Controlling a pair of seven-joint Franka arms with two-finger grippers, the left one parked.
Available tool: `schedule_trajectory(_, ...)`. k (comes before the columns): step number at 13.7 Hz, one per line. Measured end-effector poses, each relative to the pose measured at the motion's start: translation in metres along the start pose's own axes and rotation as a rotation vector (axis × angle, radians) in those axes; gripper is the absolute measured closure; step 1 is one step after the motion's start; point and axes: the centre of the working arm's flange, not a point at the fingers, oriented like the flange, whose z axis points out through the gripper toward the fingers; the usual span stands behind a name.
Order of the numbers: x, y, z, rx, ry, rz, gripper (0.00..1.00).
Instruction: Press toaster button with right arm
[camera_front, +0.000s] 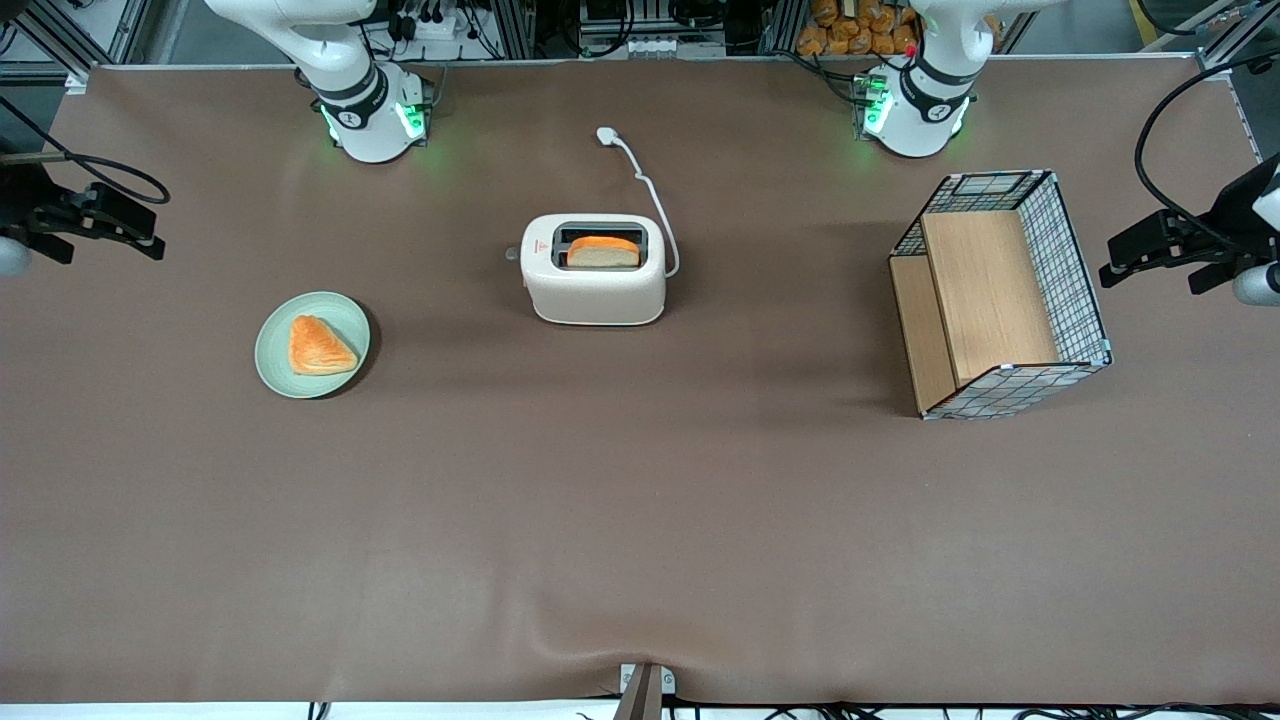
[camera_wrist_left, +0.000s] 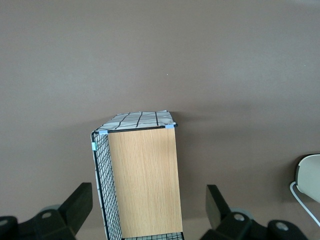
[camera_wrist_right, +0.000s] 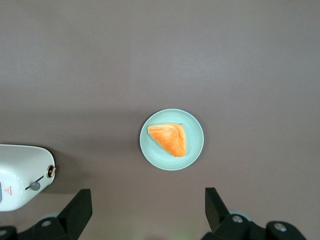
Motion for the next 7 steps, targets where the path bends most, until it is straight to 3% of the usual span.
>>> schedule_trajectory(5,-0.001,-0.037,0.018,0.017,-0.072,0.006,0.0)
schedule_trajectory(6,-0.002,-0.048,0.022,0.033,-0.094,0.01,0.07)
schedule_trajectory(7,-0.004,-0.059,0.025,0.049,-0.113,0.005,0.07)
